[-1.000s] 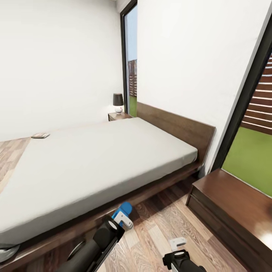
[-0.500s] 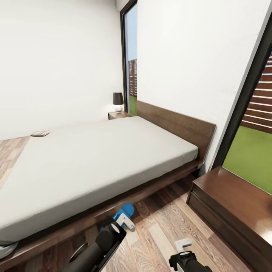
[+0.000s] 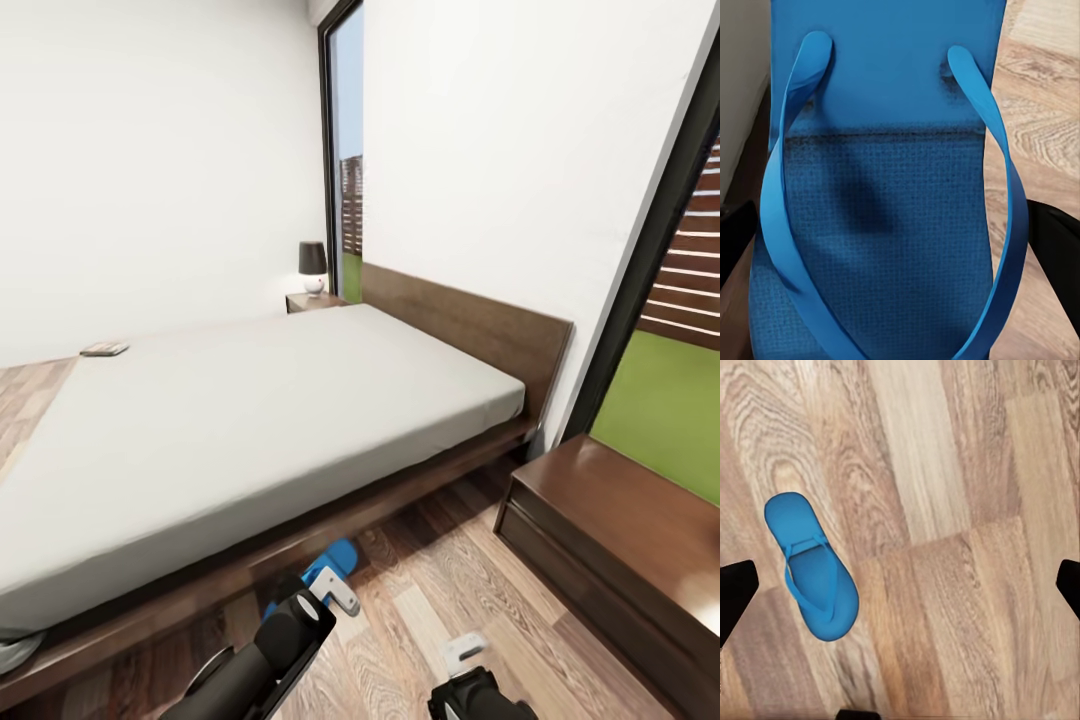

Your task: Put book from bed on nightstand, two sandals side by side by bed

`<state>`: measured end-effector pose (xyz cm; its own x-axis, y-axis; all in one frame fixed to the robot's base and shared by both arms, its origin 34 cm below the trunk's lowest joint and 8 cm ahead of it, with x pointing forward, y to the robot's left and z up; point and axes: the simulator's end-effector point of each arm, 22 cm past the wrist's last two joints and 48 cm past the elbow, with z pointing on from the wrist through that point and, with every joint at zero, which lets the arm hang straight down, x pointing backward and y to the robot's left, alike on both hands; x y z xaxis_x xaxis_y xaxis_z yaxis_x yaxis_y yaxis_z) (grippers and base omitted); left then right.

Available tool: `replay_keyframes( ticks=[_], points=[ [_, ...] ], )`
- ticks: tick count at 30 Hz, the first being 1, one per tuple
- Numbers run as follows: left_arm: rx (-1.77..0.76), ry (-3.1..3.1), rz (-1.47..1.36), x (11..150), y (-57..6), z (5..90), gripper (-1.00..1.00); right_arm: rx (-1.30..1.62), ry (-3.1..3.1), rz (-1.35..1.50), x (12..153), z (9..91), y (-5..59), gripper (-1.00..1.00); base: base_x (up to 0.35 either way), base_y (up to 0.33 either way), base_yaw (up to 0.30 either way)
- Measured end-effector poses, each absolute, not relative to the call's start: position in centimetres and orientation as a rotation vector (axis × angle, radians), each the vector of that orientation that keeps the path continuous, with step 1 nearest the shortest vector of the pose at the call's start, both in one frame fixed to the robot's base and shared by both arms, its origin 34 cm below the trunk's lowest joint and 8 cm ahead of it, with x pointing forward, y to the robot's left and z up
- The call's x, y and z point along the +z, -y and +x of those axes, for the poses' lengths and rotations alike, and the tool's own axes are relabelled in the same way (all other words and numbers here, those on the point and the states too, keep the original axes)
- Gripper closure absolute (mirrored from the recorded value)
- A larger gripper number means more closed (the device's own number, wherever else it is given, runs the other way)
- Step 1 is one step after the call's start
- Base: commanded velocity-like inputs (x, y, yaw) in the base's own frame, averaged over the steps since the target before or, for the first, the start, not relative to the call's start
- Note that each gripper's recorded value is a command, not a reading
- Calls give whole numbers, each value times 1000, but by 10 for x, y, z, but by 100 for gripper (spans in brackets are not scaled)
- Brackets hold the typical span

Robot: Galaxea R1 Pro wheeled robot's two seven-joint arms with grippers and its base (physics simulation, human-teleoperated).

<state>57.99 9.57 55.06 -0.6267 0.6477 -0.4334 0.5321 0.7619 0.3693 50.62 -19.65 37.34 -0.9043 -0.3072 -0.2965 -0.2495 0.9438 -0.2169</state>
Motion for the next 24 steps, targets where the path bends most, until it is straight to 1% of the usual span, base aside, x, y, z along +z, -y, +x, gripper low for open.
replay_keyframes(
  ticks=[12, 24],
  points=[
    [282, -2400, 883, 526, -96, 575, 100, -261, -2775, -436, 350, 503, 196, -100, 0, 0, 0],
    [353, -2383, 858, 503, -107, 576, 100, -254, -2759, -432, 328, 505, 193, -100, 0, 0, 0]
  ],
)
